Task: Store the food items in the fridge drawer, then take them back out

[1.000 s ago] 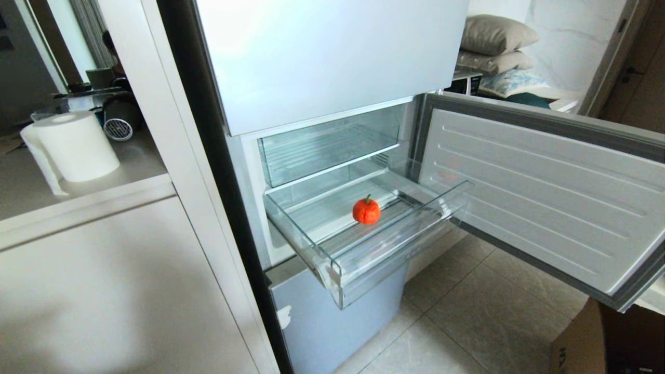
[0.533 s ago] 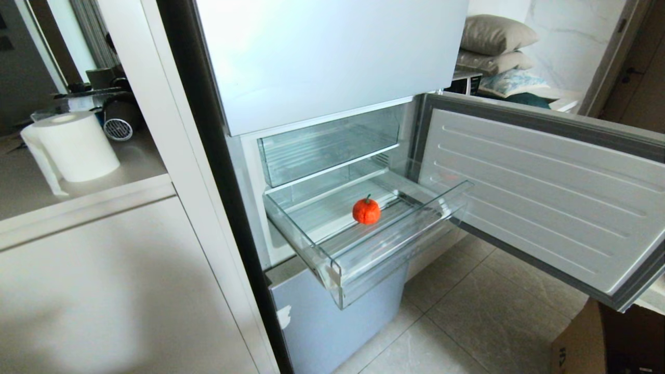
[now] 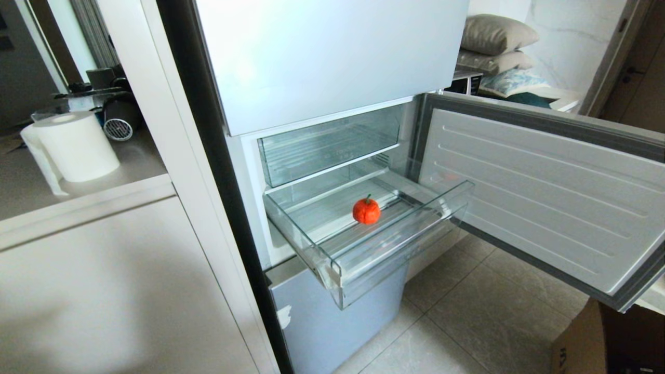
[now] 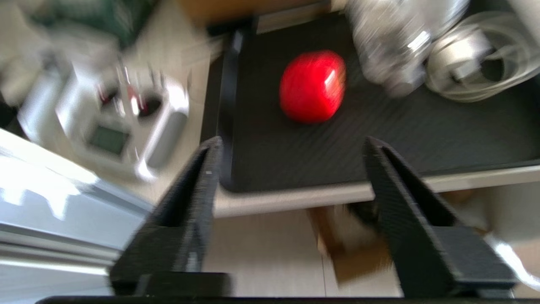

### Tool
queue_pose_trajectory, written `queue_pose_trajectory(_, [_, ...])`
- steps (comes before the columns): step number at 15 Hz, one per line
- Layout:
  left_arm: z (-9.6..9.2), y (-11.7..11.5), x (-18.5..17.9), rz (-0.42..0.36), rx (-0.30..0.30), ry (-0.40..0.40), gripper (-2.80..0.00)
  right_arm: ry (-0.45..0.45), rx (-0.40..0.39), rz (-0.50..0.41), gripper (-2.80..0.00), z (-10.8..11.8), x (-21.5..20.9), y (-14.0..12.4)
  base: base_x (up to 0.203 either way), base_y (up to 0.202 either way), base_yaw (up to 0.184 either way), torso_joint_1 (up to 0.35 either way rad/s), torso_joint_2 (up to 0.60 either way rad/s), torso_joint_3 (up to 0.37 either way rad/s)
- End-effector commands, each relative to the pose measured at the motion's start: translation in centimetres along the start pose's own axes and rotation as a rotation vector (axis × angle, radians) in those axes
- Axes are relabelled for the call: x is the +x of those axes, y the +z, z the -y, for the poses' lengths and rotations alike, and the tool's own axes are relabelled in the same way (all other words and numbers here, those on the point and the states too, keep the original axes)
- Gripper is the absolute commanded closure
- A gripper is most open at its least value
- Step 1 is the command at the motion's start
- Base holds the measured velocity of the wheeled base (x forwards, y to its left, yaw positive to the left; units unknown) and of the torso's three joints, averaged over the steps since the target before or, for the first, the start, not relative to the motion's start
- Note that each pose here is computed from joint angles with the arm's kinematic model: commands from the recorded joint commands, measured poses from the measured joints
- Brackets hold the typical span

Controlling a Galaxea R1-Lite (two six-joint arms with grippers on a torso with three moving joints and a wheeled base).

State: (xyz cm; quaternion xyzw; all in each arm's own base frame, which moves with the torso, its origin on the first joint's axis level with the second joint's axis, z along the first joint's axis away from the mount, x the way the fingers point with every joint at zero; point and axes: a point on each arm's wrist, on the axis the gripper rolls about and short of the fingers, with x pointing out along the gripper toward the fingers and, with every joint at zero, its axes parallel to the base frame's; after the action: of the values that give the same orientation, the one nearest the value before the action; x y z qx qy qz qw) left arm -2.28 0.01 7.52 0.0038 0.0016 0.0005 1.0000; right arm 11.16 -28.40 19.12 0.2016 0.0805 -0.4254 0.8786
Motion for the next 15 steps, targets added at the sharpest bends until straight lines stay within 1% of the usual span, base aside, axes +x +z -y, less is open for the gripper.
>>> queue_pose_trajectory(1, [0.0,0.0,0.0,-0.001,0.0,0.0,0.0,0.011,0.007,-0.121,-2.8,-0.1,4.5,-1.8,0.0,0.0,0.0,0.0,0.0,0.0])
queue_pose_trajectory(3, [0.0,0.0,0.0,-0.001,0.0,0.0,0.0,-0.017,-0.017,-0.142,-2.8,-1.1,7.1,-2.2,0.0,0.0,0.0,0.0,0.0,0.0])
queue_pose_trajectory(4, [0.0,0.0,0.0,-0.001,0.0,0.0,0.0,-0.034,-0.041,-0.148,-2.8,-1.3,8.2,-2.5,0.0,0.0,0.0,0.0,0.0,0.0])
queue_pose_trajectory(6, [0.0,0.0,0.0,-0.001,0.0,0.0,0.0,-0.068,-0.125,-0.143,-2.8,-1.6,10.5,-2.7,0.0,0.0,0.0,0.0,0.0,0.0])
queue_pose_trajectory(10, [0.0,0.0,0.0,-0.001,0.0,0.0,0.0,-0.136,-0.235,-0.099,-2.8,-2.7,14.6,-2.4,0.0,0.0,0.0,0.0,0.0,0.0])
queue_pose_trajectory(12, [0.0,0.0,0.0,-0.001,0.0,0.0,0.0,-0.164,-0.278,-0.095,-2.8,-2.6,15.8,-2.6,0.0,0.0,0.0,0.0,0.0,0.0])
queue_pose_trajectory(15, [0.0,0.0,0.0,-0.001,0.0,0.0,0.0,-0.212,-0.302,-0.079,-2.8,-2.2,17.9,-2.8,0.0,0.0,0.0,0.0,0.0,0.0])
